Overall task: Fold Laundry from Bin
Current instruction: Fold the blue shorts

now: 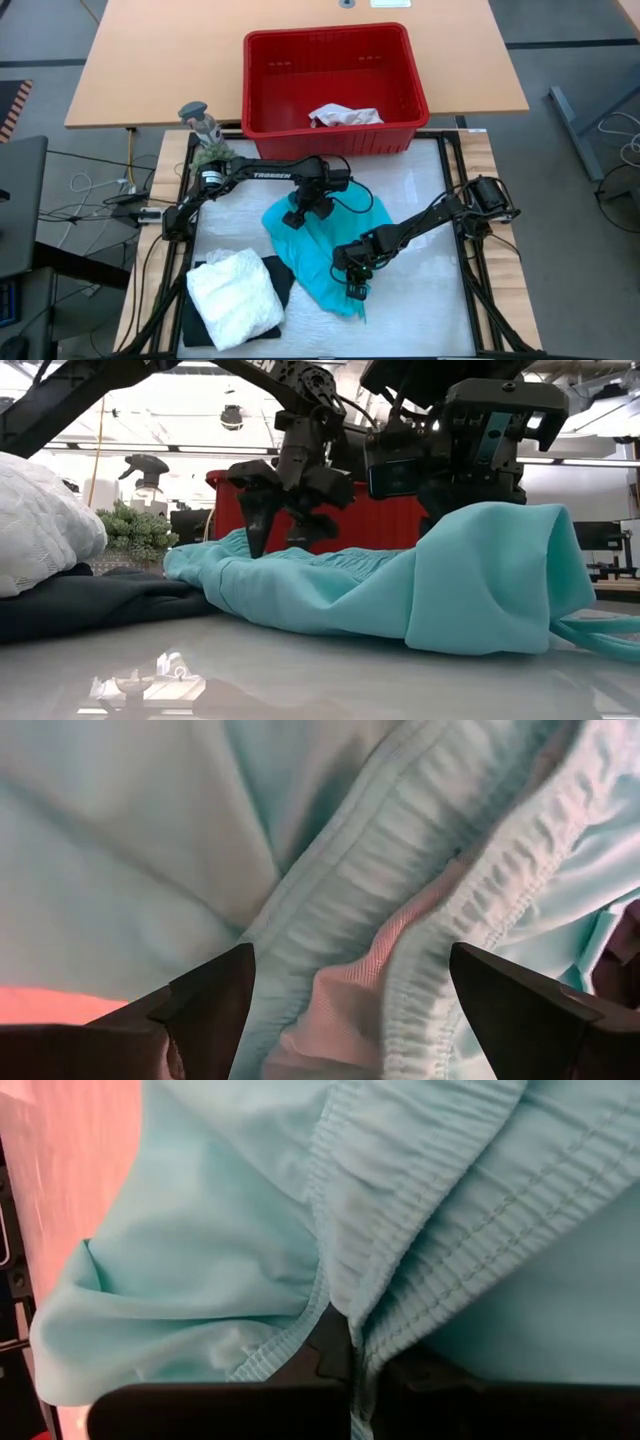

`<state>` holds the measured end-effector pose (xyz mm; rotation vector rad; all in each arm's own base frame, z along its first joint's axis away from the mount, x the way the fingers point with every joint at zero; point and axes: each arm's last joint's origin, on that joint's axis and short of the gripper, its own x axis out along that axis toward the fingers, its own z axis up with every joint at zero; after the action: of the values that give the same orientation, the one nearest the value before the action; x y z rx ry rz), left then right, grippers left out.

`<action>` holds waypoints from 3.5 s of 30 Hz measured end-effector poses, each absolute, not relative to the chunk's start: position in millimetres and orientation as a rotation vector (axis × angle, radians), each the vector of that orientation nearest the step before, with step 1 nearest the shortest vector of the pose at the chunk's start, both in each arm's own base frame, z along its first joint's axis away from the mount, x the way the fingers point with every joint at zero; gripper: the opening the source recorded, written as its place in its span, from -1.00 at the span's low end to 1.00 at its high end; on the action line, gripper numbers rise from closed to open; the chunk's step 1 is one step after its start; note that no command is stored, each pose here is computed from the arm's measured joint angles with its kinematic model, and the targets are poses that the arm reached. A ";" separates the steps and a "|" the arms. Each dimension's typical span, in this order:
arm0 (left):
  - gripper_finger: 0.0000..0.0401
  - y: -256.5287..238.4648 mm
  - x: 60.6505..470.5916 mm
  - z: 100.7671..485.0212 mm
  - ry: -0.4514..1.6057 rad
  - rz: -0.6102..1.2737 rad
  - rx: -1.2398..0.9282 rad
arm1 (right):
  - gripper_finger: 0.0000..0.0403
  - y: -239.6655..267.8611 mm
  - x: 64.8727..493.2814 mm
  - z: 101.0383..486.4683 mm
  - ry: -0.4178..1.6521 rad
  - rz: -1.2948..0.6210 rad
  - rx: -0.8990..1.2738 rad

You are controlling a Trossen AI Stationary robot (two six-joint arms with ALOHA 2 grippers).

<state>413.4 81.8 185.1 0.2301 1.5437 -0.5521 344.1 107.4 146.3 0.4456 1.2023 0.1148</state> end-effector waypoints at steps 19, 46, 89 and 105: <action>0.61 92.0 446.3 187.4 1.289 -0.258 0.315 | -0.83 98.4 349.7 147.4 1.166 0.099 0.473; 0.61 95.9 470.1 197.3 1.037 -0.176 0.387 | -0.83 94.2 352.0 148.4 1.172 0.086 0.577; 0.61 97.9 375.9 334.2 1.184 0.070 0.409 | -0.83 114.6 346.5 148.7 1.155 0.020 0.568; 0.61 153.8 344.5 253.5 1.375 -0.034 0.115 | -0.83 115.5 347.6 149.3 1.138 0.022 0.568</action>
<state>344.5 153.8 253.5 0.1153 1.3755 -0.0336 347.6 115.5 149.3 0.5678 1.1382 0.0216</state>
